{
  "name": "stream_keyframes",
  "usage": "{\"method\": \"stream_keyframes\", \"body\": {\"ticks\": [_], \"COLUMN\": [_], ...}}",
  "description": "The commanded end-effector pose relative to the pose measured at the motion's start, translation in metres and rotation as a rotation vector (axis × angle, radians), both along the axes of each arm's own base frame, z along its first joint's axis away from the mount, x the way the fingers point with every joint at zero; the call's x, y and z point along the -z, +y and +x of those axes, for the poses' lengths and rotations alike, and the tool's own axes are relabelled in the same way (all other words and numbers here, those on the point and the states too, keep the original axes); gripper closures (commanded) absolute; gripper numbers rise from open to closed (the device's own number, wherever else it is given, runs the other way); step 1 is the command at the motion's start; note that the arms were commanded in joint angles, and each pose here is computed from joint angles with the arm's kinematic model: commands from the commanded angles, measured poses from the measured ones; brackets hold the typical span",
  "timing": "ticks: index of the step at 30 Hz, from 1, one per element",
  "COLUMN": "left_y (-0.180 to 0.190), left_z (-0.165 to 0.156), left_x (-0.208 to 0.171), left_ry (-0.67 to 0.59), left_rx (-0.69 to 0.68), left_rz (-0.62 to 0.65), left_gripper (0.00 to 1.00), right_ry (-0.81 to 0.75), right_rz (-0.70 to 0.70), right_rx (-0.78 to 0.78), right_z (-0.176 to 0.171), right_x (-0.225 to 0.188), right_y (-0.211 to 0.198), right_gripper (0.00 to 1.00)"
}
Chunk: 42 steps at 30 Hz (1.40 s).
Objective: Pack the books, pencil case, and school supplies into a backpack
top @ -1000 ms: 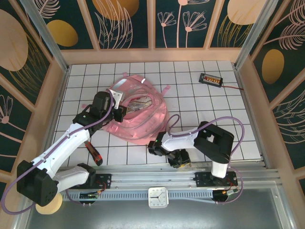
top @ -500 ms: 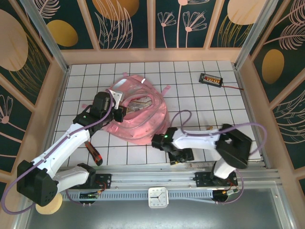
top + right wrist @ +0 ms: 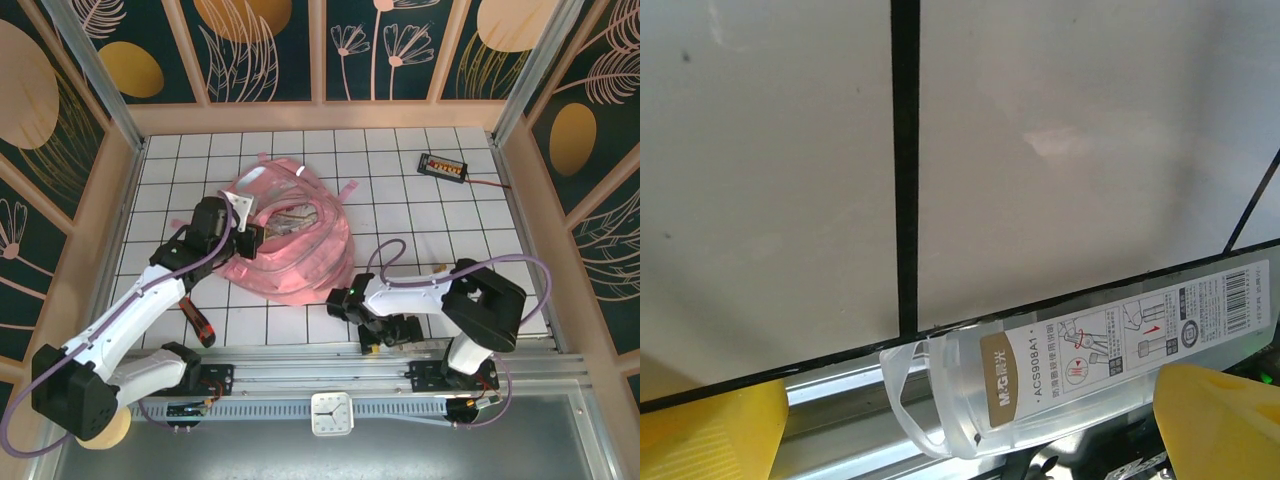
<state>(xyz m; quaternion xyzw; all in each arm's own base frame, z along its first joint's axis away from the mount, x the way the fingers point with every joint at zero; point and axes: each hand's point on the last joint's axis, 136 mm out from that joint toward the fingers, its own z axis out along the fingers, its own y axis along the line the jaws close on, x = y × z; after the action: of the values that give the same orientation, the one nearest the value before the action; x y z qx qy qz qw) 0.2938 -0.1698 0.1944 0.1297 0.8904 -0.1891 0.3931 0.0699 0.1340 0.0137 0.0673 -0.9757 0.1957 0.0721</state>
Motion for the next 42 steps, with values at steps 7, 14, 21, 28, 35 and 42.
{"method": "stream_keyframes", "body": {"ticks": [7, 14, 21, 28, 35, 42], "left_y": [-0.005, -0.003, -0.002, 0.002, 0.006, 0.000], "left_z": [0.004, 0.003, 0.004, 0.004, 0.003, 0.006], "left_x": [-0.045, -0.048, -0.051, -0.050, -0.057, -0.059], "left_ry": [-0.145, -0.161, -0.172, -0.174, -0.192, -0.187], "left_rx": [0.012, 0.012, 0.005, -0.012, -0.021, 0.000], "left_rz": [-0.076, -0.064, -0.058, -0.051, -0.045, -0.055], "left_gripper": [1.00, 1.00, 1.00, 1.00, 1.00, 1.00], "right_ry": [0.007, -0.020, -0.023, 0.007, -0.029, -0.158], "right_rz": [-0.193, -0.206, -0.212, -0.183, -0.136, 0.237], "right_rx": [-0.067, -0.092, -0.108, -0.117, -0.090, 0.352], "right_z": [0.005, 0.017, 0.025, 0.024, 0.035, 0.052], "right_x": [0.003, 0.001, 0.001, 0.008, -0.007, -0.055], "right_y": [-0.028, -0.024, -0.027, -0.031, -0.023, 0.009], "right_gripper": [0.22, 0.27, 0.35, 0.83, 1.00, 0.93]}}
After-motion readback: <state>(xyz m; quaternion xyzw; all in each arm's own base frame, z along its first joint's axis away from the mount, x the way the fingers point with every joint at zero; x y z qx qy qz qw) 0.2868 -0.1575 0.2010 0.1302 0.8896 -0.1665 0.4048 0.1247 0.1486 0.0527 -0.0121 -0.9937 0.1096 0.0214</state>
